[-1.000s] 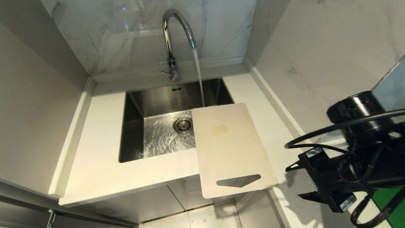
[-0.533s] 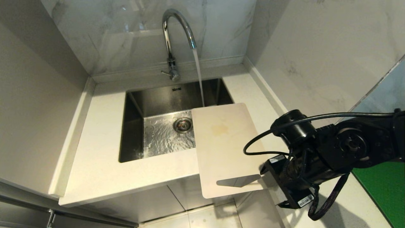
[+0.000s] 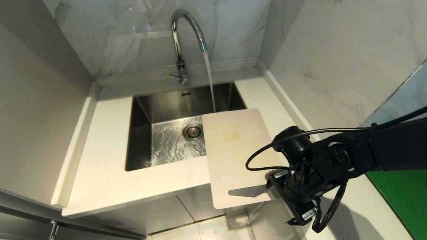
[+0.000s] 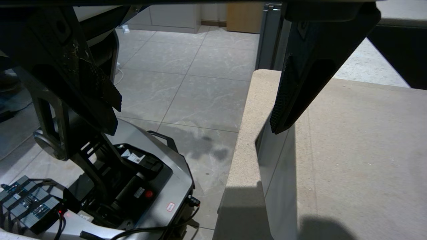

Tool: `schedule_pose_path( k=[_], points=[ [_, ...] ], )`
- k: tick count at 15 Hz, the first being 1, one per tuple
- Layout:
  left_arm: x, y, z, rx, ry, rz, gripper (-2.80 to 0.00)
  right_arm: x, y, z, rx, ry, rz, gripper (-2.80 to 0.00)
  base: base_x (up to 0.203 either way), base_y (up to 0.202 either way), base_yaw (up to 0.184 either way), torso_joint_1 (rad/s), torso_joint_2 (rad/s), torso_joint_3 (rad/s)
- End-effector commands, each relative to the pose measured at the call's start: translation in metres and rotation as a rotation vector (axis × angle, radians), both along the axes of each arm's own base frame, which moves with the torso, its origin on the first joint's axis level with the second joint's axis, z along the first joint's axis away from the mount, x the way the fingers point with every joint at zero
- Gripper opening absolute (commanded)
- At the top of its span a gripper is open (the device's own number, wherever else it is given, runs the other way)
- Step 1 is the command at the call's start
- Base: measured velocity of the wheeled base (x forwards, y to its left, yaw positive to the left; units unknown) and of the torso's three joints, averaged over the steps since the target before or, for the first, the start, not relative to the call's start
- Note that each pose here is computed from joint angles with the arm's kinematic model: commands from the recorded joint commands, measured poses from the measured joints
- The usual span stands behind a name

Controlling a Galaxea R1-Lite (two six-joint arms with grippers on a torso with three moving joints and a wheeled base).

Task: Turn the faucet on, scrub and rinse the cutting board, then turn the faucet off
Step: Pick up the cutting board

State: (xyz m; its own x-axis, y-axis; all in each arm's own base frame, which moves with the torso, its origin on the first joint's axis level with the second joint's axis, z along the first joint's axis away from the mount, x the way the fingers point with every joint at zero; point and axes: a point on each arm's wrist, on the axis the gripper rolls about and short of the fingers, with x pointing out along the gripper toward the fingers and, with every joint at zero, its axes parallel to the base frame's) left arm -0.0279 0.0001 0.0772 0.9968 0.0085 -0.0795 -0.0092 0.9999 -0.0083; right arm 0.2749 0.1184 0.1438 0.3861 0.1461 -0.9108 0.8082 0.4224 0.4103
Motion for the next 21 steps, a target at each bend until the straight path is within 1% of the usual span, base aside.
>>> schedule_pose_path(
  k=[1, 6, 11, 14, 19, 21],
  points=[
    [0.000, 0.000, 0.000, 0.000, 0.002, 0.001, -2.80, 0.003, 0.004, -0.009, -0.012, 0.030, 0.004, 0.00, 0.000, 0.000, 0.000, 0.000, 0.00, 0.000],
    [0.000, 0.000, 0.000, 0.000, 0.002, 0.001, -2.80, 0.006, 0.007, -0.016, -0.017, 0.042, 0.012, 0.00, 0.000, 0.000, 0.000, 0.000, 0.00, 0.000],
    [0.000, 0.000, 0.000, 0.000, 0.002, 0.001, -2.80, 0.009, 0.015, -0.031, -0.032, 0.080, 0.033, 0.00, 0.000, 0.000, 0.000, 0.000, 0.00, 0.000],
    [0.000, 0.000, 0.000, 0.000, 0.002, 0.001, -2.80, 0.012, 0.019, -0.034, -0.030, 0.070, 0.041, 0.00, 0.000, 0.000, 0.000, 0.000, 0.00, 0.000],
    [0.000, 0.000, 0.000, 0.000, 0.002, 0.001, -2.80, 0.018, 0.023, -0.041, -0.035, 0.082, 0.043, 0.00, 0.000, 0.000, 0.000, 0.000, 0.00, 0.000],
    [0.000, 0.000, 0.000, 0.000, 0.002, 0.001, -2.80, 0.020, 0.025, -0.042, -0.029, 0.068, 0.044, 0.00, 0.000, 0.000, 0.000, 0.000, 0.00, 0.000]
  ],
)
